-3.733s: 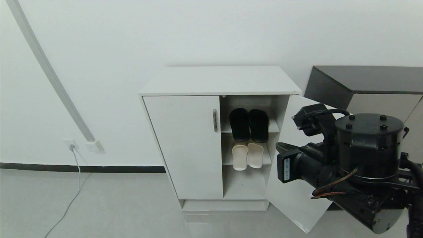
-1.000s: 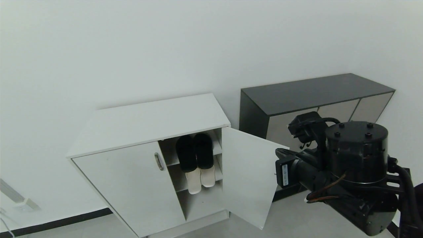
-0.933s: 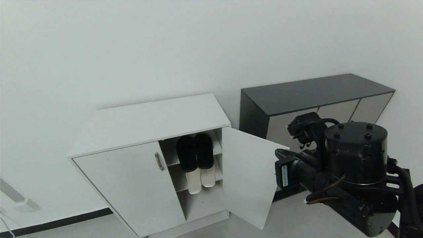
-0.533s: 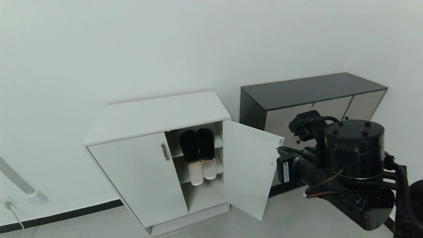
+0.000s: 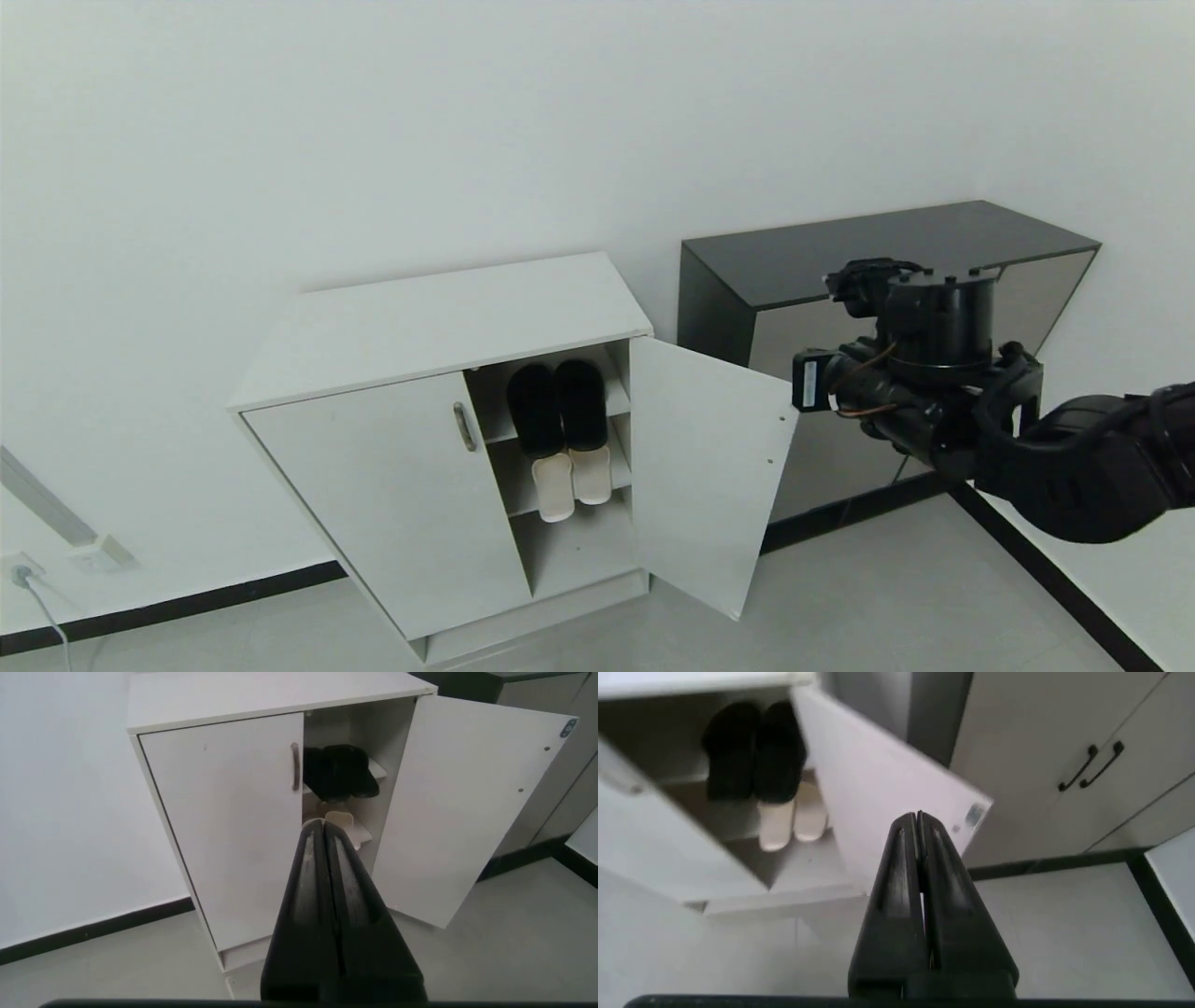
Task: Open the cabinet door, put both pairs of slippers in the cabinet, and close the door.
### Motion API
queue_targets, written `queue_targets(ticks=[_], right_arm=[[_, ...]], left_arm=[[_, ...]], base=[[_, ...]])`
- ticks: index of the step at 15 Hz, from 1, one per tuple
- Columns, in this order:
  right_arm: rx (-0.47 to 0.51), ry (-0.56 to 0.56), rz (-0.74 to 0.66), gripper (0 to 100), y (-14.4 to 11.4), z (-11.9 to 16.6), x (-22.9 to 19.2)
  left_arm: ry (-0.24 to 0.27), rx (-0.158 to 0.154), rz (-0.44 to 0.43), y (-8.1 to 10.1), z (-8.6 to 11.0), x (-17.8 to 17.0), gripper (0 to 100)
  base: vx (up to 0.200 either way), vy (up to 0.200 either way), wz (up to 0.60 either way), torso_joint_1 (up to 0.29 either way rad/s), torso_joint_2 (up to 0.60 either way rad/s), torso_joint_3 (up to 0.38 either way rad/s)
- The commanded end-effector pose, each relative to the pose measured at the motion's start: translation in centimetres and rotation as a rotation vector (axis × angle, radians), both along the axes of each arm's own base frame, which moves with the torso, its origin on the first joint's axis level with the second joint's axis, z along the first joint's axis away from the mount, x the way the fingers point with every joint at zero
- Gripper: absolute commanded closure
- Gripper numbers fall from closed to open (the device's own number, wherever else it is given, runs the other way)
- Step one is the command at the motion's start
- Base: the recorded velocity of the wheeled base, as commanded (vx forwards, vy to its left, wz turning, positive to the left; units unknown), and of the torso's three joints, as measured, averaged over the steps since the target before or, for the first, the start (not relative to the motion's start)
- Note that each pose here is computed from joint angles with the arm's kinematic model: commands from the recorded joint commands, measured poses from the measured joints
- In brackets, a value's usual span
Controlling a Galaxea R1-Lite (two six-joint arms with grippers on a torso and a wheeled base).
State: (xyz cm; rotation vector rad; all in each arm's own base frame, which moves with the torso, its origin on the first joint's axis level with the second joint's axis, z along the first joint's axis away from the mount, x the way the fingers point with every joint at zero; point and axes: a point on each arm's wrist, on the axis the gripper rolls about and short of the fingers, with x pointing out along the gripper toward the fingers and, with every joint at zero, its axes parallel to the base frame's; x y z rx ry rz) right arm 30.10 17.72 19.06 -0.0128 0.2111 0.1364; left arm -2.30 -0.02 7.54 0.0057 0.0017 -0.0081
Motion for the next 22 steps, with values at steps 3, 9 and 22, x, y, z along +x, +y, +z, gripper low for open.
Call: queue_targets(ticks=[3, 9, 22], right_arm=[[-0.004, 0.042, -0.044, 100, -0.8, -0.9, 4.9], [0.000, 0.074, -0.056, 100, -1.8, -2.6, 9.0], [-0.003, 0.128, -0.069, 100, -1.1, -7.6, 13.3]], left_arm=[[0.001, 0.000, 0.000, 0.0, 0.0, 0.0, 100], [0.001, 0.002, 0.000, 0.0, 0.0, 0.0, 100], [0.001, 0.002, 0.000, 0.0, 0.0, 0.0, 100]], base=[[0.000, 0.000, 0.00, 0.000, 0.00, 0.000], [0.000, 0.000, 0.00, 0.000, 0.00, 0.000], [0.000, 0.000, 0.00, 0.000, 0.00, 0.000]])
